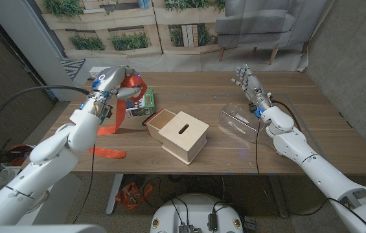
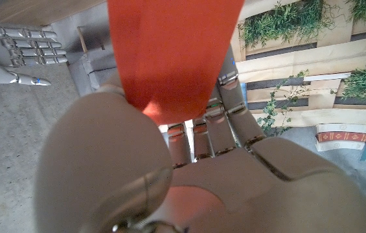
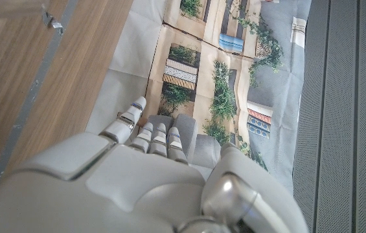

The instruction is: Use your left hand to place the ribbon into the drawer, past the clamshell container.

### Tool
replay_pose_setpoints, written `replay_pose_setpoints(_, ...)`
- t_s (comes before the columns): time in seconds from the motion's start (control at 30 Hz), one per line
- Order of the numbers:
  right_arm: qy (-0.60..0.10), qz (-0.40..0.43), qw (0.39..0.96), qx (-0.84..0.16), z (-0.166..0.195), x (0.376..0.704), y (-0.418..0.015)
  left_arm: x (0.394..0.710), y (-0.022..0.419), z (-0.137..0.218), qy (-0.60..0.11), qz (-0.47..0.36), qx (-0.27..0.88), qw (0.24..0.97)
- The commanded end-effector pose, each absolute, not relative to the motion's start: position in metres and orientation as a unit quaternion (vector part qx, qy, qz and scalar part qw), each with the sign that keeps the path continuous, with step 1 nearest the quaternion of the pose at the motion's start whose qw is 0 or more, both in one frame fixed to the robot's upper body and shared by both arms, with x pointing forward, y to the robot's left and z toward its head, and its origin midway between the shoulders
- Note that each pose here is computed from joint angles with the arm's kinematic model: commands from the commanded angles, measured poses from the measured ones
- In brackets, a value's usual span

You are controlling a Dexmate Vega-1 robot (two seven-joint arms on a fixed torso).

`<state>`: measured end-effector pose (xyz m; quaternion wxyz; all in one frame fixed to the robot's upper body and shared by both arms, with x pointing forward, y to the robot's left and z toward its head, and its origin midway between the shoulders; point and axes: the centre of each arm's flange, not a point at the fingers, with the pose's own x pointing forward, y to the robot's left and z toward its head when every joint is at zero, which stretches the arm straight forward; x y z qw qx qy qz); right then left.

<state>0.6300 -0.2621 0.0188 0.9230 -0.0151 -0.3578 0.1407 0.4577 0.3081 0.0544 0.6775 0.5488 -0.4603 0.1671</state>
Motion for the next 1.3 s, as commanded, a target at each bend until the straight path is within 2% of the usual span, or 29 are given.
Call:
replay_pose_setpoints(0.03,-0.360,0.142,0.922,-0.017,0.019,0.628,-0.263,0.464,0.303,0.054,-0.488,0.137,0.550,0.664)
replay_pose_setpoints(1.0,-0.367,0.145,0.918,-0.018,0.028,0.629,-0.263,0.494,0.282,0.053,-0.511,0.067,0.540,0.665)
replay_pose_setpoints(1.3,-0.369,0.144,0.918,-0.020,0.030,0.631,-0.264,0.504,0.278,0.052,-0.498,0.032,0.535,0.682)
